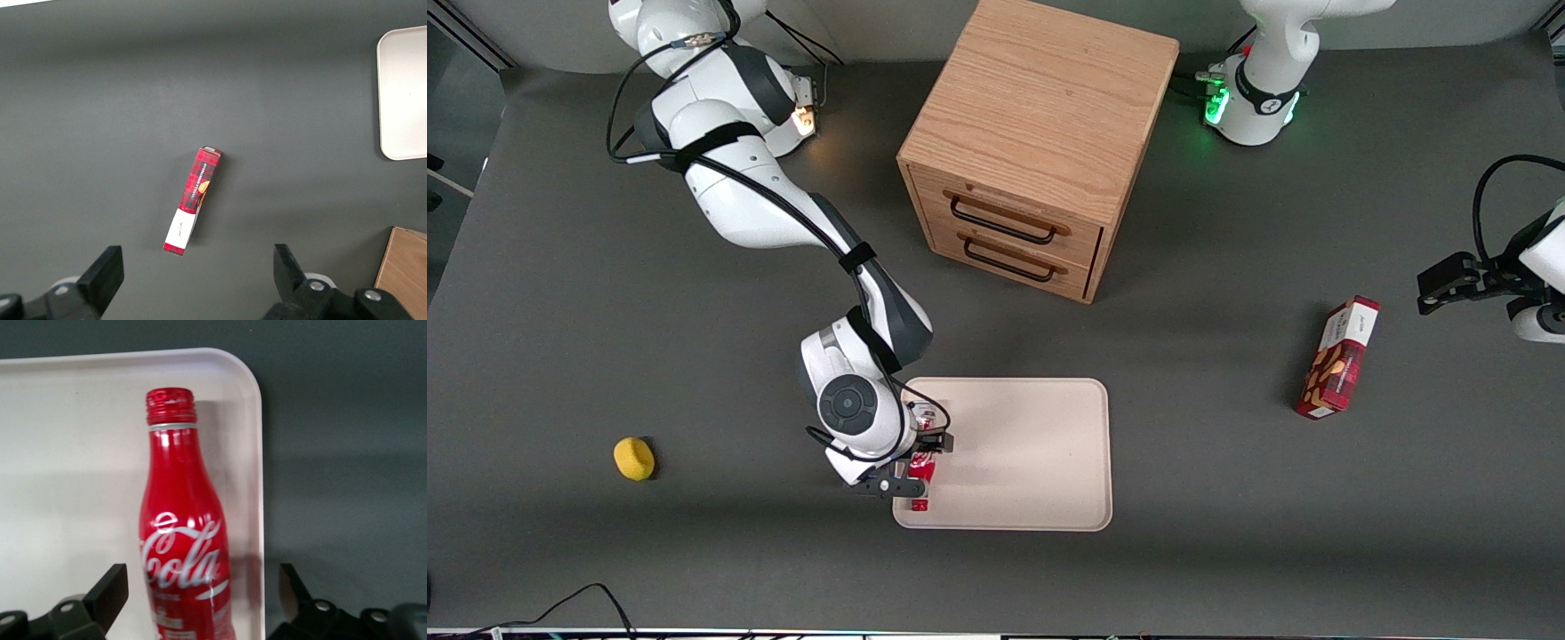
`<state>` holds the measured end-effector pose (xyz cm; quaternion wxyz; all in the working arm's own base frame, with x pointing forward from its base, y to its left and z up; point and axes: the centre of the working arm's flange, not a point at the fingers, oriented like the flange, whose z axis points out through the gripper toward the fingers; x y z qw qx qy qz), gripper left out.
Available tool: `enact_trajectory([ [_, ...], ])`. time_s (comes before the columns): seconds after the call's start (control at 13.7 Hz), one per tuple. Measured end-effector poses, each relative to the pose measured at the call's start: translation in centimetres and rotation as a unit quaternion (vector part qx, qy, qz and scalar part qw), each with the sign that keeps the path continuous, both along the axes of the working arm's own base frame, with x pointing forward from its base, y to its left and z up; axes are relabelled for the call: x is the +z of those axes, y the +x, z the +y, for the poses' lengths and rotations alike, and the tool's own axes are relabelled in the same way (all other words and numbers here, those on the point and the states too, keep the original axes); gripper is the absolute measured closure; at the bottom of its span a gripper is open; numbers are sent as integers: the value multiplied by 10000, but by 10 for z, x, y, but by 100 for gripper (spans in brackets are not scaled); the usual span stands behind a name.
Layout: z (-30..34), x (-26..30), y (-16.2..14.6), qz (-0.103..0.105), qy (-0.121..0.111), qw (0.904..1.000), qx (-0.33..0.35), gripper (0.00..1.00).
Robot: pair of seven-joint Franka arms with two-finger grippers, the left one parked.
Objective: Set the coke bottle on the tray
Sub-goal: 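Lower the bottle onto the tray and open the right gripper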
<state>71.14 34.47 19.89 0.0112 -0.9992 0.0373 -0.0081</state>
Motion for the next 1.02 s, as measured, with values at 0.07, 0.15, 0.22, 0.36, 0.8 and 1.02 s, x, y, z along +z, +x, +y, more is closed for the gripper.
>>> enact_trajectory([
  [0.07, 0, 0, 0, 0, 0, 10000, 0, 0],
  [0.15, 0, 0, 0, -1, 1, 10000, 0, 0],
  [0.22, 0, 0, 0, -1, 1, 10000, 0, 0],
  [0.36, 0, 0, 0, -1, 1, 10000, 0, 0],
  [0.8, 1, 1, 0, 25, 62, 10000, -34, 0],
  [1.02, 1, 9, -1, 175, 122, 9997, -93, 0],
])
